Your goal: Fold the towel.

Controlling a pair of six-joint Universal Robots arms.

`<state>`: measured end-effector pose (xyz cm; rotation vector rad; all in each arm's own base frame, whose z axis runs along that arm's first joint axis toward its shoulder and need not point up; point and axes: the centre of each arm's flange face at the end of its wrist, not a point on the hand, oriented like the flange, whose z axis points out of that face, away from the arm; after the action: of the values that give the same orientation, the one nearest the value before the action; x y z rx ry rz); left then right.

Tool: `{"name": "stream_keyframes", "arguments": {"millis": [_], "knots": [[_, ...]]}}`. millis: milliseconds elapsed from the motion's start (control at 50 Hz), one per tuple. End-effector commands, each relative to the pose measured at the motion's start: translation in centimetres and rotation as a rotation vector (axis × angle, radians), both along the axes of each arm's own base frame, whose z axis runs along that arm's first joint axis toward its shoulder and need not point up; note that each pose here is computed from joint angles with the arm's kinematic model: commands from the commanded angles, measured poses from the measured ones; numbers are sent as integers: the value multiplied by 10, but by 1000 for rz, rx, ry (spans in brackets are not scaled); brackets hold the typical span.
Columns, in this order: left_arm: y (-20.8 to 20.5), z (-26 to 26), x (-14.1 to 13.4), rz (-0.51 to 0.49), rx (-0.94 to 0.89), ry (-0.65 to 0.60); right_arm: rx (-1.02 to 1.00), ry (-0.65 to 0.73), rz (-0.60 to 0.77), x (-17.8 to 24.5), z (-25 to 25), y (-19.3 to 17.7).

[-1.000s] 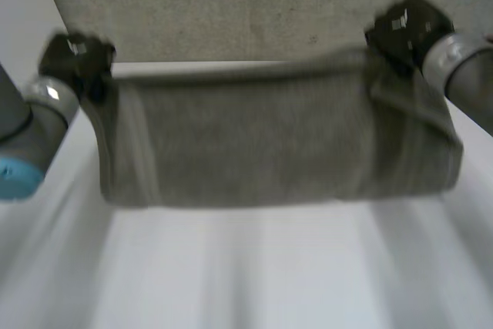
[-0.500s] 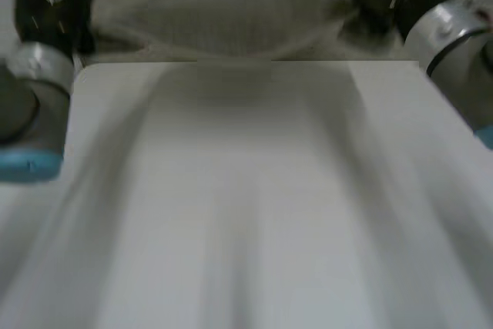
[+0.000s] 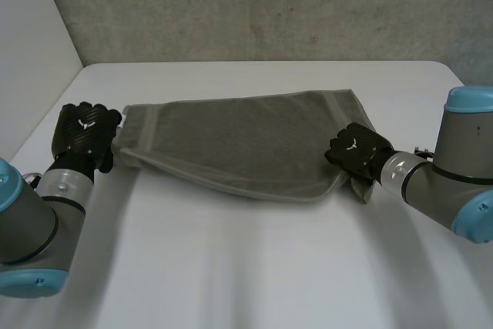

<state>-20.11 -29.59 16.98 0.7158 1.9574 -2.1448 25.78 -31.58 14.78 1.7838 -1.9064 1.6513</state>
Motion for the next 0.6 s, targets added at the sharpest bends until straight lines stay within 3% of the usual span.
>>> {"name": "stream_keyframes", "arguments": {"millis": [20,300,600], "knots": [[-2,2,2,8,-4,6,122,-152,-118,-4,6,6],[-2,2,3,12,-2,10,336,-401,-393,-17,-5,17],[-5,4,8,27,-7,15,232,-539,-558,-28,-5,5]]}}
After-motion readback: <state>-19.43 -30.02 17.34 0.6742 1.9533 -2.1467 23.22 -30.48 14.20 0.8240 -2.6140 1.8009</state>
